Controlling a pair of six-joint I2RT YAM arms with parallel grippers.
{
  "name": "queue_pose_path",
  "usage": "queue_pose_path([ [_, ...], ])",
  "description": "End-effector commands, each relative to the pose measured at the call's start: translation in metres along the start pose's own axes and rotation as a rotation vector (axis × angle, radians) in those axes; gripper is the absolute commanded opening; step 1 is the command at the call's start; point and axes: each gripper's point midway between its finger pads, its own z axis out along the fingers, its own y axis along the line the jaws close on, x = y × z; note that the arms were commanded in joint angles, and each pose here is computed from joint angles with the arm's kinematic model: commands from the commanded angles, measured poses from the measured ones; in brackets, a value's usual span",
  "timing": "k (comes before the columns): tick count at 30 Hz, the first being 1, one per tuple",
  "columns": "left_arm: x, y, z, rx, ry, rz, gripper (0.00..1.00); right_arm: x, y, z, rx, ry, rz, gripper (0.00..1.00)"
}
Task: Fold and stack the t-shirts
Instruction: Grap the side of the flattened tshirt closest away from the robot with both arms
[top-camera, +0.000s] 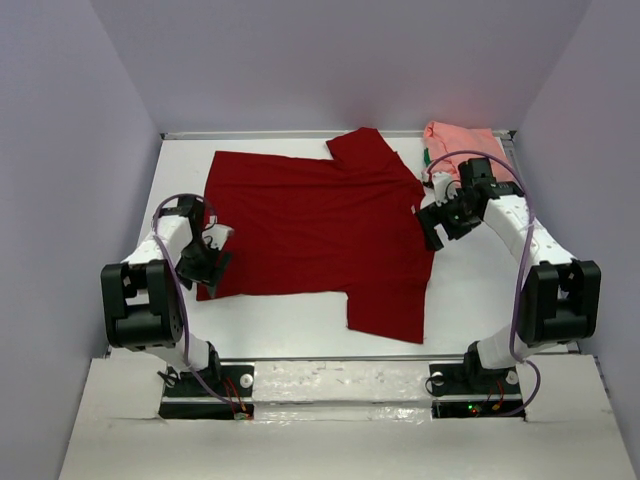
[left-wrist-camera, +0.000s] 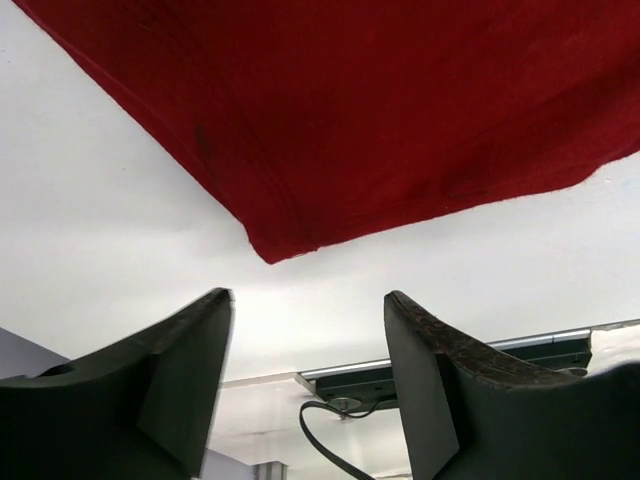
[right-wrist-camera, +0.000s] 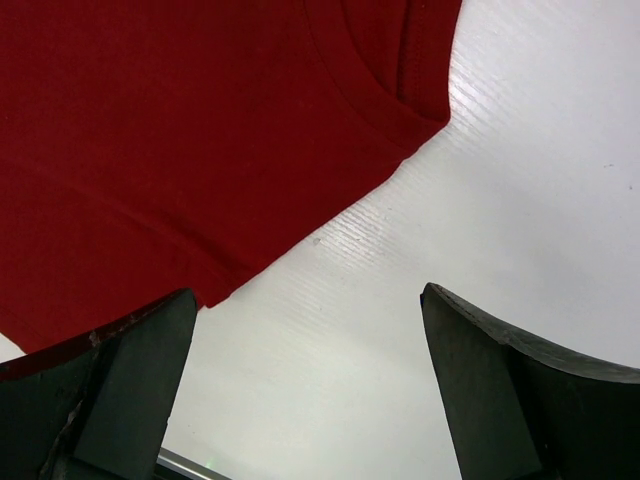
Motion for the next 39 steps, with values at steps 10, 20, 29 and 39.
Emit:
queue_pose_path([
  [10,0.018,-0.003,0.016,0.072,0.063,0.002,0.71,-0.010,-0.010,-0.020,0.070,-0.081,-0.038,1.00],
  [20,0.018,0.002,0.028,0.050,0.077,-0.001,0.63,-0.011,-0.008,-0.020,0.059,-0.080,-0.031,1.00],
  [29,0.016,0.006,0.034,0.030,0.077,-0.011,0.45,-0.007,-0.004,-0.021,0.043,-0.071,-0.030,1.00],
  [39,0.016,0.009,0.036,0.004,0.072,-0.020,0.35,-0.002,0.005,-0.022,-0.008,-0.055,-0.042,1.00],
])
